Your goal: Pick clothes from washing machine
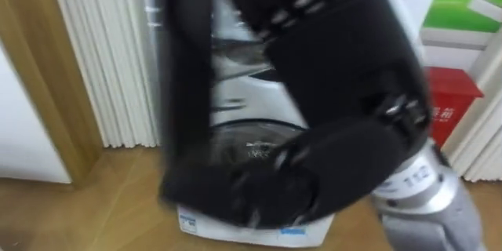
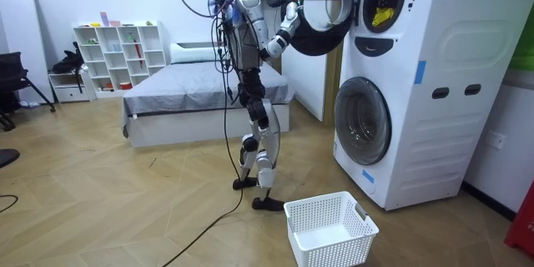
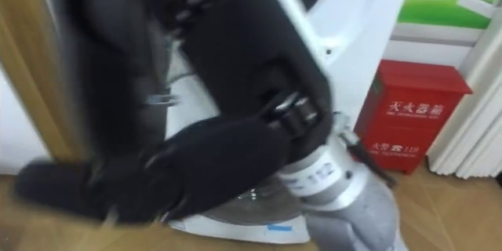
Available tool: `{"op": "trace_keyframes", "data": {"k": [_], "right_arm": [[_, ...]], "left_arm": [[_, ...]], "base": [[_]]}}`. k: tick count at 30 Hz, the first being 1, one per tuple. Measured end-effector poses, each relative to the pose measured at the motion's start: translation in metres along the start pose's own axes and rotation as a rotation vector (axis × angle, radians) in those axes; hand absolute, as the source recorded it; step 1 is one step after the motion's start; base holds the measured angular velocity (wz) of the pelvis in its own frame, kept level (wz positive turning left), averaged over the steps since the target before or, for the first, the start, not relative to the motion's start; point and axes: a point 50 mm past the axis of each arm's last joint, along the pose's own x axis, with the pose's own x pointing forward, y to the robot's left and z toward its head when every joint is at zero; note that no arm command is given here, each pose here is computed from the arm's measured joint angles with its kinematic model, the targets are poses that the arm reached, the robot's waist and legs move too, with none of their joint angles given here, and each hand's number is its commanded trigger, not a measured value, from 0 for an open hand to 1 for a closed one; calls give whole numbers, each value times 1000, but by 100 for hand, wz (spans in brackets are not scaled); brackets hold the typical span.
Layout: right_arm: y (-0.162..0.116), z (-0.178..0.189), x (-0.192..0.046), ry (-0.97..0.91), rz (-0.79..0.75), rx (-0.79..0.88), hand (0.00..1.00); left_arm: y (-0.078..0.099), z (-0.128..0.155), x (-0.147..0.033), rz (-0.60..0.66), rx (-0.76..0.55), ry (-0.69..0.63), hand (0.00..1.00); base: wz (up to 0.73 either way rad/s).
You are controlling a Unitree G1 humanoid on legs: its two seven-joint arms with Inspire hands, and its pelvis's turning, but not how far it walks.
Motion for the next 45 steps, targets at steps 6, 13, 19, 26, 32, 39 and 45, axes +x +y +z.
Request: {"op": "trace_keyframes", "data": {"k": [6,13,19,26,32,39,45], "right_arm": [[11,-25,-1,141,64,99,0],[9,-41,-5,253,43,107,0],[9,-42,-5,260,45,101,0],[3,-39,-7,266,26,70,0],[-1,-35,-9,264,26,38,0],[-9,-23,-27,275,-41,-3,0],[-17,-18,-33,282,-76,-41,0]], "left_arm": [[-1,1,0,9,21,-7,0],[-3,2,-1,5,18,-12,0],[-5,1,-1,0,16,-8,0],[-7,-2,-3,3,13,-3,0],[-10,-7,-4,-14,10,10,0],[-10,-10,-5,-11,-18,22,0],[-9,-11,-5,-1,-25,25,0]], "base": [[8],[9],[3],[2],[4],[5],[0]]}}
